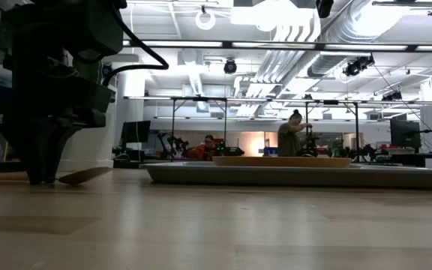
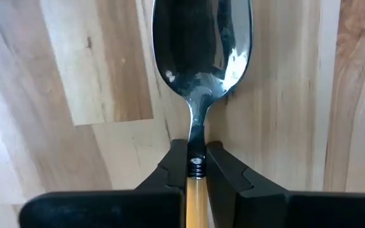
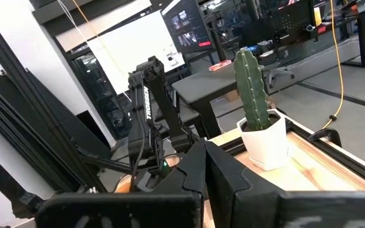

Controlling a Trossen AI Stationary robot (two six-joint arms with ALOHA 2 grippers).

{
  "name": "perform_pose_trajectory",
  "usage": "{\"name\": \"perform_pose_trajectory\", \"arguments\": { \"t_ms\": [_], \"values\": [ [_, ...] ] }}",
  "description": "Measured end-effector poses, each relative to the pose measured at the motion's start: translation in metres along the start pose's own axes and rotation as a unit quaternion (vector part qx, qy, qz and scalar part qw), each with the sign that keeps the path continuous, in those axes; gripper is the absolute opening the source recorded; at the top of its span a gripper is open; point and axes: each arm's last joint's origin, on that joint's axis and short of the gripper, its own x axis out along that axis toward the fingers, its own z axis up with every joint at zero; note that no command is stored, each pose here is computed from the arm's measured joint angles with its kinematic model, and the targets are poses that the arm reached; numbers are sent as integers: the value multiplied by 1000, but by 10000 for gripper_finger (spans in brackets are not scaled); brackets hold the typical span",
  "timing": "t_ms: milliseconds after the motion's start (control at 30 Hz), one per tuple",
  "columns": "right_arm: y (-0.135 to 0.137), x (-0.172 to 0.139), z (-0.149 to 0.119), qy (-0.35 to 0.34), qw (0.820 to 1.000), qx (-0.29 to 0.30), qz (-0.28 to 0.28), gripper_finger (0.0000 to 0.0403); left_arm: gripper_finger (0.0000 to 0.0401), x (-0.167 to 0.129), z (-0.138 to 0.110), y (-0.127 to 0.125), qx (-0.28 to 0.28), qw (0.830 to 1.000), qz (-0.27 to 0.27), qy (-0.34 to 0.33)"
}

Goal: Pick and place plate/cup/fork/spoon on tray
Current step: Put the orange spoon to the left on the gray serving tray

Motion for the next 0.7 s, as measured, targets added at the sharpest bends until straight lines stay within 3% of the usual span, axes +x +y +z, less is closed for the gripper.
{"name": "perform_pose_trajectory", "arguments": {
  "t_ms": [467, 700],
  "values": [
    [0, 0, 0, 0, 1000, 0, 0, 0, 15, -22, -2, 15, -42, 998, -6, -43],
    [0, 0, 0, 0, 1000, -2, 0, 0, 15, -60, 6, 23, -106, 991, -26, -78]
  ]
}}
